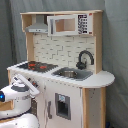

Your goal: Play with the kitchen

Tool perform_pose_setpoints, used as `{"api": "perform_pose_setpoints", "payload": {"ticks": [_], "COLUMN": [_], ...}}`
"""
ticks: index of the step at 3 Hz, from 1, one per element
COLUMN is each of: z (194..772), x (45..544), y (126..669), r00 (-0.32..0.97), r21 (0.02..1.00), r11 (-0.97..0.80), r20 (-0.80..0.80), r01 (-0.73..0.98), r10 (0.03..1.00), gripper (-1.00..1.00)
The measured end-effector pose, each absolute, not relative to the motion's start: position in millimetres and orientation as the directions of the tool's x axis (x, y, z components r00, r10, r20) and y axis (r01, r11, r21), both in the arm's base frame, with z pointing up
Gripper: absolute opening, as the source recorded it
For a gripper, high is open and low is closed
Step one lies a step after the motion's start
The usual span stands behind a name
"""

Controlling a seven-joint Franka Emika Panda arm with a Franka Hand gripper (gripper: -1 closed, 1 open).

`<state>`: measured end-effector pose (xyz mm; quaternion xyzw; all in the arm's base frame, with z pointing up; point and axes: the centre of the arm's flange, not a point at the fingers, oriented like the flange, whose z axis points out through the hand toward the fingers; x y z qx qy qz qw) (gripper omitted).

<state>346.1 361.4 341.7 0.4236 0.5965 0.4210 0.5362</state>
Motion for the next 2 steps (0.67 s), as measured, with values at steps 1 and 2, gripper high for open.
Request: {"api": "perform_pose_setpoints", "payload": {"ticks": [1, 2], "z": [337.9, 337.7], "x": [347.0, 347.0], "y": [354.7, 355.0], "r00": [-0.049, -0.049], "r21": [0.932, 0.890], "r11": [0.358, 0.452], "r20": [-0.355, -0.449], "r01": [0.062, 0.060], "r10": [0.933, 0.892], "gripper": [-1.00, -1.00]}}
